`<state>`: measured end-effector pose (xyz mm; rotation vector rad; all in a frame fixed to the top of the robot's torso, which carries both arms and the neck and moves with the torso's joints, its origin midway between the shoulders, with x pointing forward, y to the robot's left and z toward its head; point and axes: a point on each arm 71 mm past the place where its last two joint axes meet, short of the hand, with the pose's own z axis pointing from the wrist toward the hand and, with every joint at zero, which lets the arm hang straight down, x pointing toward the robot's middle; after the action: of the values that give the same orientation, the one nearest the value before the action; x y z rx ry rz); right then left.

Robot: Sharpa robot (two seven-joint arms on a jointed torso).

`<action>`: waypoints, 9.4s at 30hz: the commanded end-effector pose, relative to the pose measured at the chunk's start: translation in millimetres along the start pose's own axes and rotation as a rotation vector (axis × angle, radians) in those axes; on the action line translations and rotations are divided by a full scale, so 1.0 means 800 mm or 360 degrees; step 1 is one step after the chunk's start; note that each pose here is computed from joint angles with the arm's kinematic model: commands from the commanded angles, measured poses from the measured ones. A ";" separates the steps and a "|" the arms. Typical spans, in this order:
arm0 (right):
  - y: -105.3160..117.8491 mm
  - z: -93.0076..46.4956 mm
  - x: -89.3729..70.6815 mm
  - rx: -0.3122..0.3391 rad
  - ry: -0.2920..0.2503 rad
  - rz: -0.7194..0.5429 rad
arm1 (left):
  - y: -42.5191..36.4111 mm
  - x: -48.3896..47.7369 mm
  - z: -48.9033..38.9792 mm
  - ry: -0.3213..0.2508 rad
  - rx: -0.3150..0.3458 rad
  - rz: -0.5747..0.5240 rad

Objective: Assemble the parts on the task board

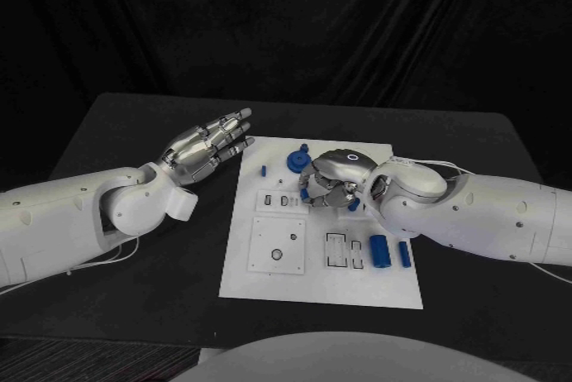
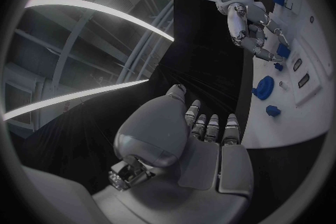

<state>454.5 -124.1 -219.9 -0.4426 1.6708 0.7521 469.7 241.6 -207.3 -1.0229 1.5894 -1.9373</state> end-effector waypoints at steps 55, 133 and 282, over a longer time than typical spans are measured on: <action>0.001 0.000 0.008 0.0018 -0.0010 0.0008 | 0.0015 0.001 0.000 0.0031 -0.0012 -0.0013; -0.074 -0.103 -0.134 0.0175 -0.0663 0.0108 | -0.0178 0.091 0.108 0.0392 -0.1346 0.2149; -0.085 -0.095 -0.103 0.0260 -0.0459 0.0153 | 0.0262 0.091 0.125 0.0442 -0.1449 0.2111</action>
<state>463.0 -232.5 -147.3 -0.1469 1.4583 0.7244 497.6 120.3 -201.1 0.2244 2.4123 -0.4063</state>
